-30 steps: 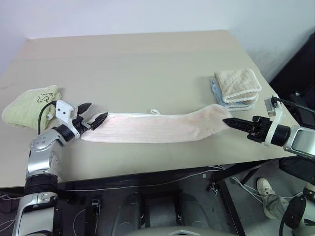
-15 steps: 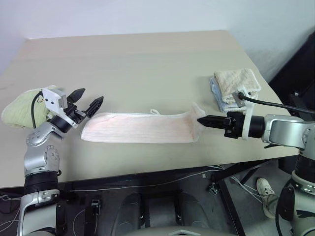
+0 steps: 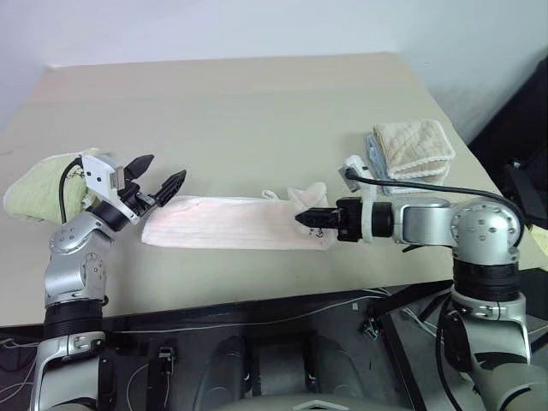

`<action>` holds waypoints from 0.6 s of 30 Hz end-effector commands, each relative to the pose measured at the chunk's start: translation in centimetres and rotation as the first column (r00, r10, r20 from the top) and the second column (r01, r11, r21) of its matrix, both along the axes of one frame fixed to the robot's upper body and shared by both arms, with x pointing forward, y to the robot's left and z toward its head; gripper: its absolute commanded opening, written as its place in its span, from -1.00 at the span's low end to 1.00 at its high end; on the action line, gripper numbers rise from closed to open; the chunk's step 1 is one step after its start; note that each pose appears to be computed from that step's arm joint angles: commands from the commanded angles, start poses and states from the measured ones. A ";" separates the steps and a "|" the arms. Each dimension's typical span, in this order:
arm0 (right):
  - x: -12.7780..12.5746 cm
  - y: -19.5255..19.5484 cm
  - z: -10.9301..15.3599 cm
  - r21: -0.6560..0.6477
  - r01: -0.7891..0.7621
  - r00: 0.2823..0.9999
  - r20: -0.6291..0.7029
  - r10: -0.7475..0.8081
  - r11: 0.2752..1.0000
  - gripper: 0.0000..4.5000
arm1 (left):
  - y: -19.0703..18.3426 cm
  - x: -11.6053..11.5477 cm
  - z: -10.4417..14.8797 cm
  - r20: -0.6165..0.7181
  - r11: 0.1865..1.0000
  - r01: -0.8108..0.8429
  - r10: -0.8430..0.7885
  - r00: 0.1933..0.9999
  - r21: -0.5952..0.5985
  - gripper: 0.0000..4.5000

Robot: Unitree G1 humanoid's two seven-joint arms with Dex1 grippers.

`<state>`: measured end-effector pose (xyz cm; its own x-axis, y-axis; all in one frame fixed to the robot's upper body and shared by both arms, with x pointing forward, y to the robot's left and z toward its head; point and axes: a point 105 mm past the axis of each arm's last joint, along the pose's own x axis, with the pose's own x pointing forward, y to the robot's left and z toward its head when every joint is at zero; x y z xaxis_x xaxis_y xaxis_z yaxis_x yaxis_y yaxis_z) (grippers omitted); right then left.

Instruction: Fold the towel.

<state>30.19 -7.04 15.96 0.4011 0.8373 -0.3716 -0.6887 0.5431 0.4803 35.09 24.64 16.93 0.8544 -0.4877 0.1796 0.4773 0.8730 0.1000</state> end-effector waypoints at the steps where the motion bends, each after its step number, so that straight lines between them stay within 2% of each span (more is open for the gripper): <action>1: 0.5 1.6 0.1 0.009 -0.006 1.000 0.031 0.006 1.000 -0.99 | -0.5 -0.1 1.0 0.040 0.999 0.025 -0.026 0.999 0.028 1.00; 7: -0.5 3.3 -0.3 0.000 -0.063 0.996 0.062 0.063 0.998 -0.99 | -0.6 -0.3 0.9 0.033 0.999 0.034 -0.035 0.999 0.035 1.00; 16: -1.2 3.8 -0.9 -0.015 -0.103 0.992 0.065 0.104 0.995 -0.99 | -0.5 -0.5 0.4 0.023 0.998 0.037 -0.038 0.999 0.045 1.00; 18: -1.2 3.8 -1.0 -0.015 -0.097 0.993 0.071 0.098 0.995 -0.77 | -0.4 -0.4 0.4 0.028 0.999 0.031 -0.033 0.999 0.043 1.00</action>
<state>29.25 -3.57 14.26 0.3410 0.8570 -0.3864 -0.7470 0.4966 0.4420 34.91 24.07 16.28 0.8398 -0.5218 0.1498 0.5097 0.8528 0.1134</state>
